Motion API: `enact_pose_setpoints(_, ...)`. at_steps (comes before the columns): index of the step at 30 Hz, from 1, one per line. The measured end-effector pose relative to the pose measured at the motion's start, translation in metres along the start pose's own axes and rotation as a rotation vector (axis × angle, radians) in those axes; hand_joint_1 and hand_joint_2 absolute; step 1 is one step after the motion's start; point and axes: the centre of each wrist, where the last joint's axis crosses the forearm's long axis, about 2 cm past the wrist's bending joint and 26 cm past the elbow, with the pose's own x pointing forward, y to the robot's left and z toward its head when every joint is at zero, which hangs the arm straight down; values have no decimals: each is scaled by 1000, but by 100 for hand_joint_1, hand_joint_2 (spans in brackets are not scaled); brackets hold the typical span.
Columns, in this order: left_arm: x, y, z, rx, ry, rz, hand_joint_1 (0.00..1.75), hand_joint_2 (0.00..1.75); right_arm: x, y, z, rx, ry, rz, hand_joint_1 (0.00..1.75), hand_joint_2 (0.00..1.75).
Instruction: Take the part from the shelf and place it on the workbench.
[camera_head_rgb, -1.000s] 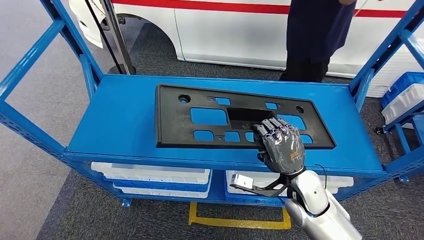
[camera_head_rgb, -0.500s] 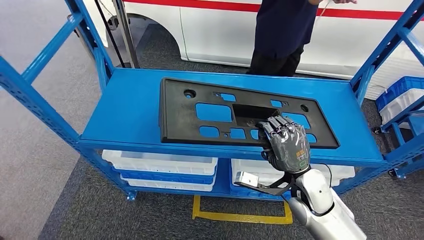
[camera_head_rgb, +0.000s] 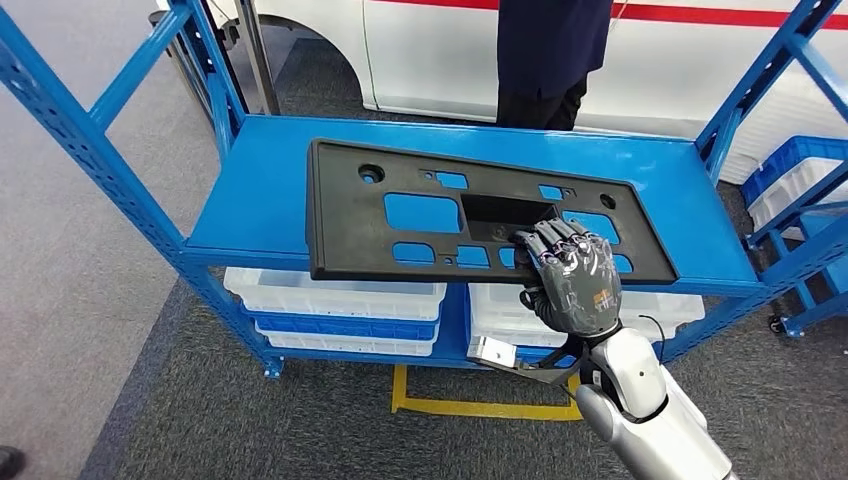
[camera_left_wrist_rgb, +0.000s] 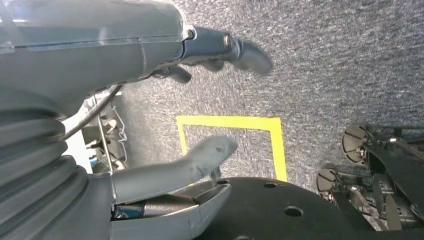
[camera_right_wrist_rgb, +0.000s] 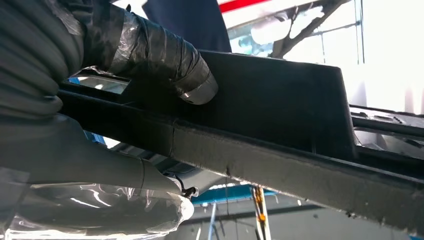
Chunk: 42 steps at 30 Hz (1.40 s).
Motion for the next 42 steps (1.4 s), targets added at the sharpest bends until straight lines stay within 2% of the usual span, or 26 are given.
enact_pose_setpoints(25,-2,6,-1,15,-2,3,0,175,2,-5,3,-15,-2,-26,175,175)
enact_pose_setpoints(42,-2,5,-1,15,4,19,0,175,-11,-19,0,-38,-14,-22,175,175)
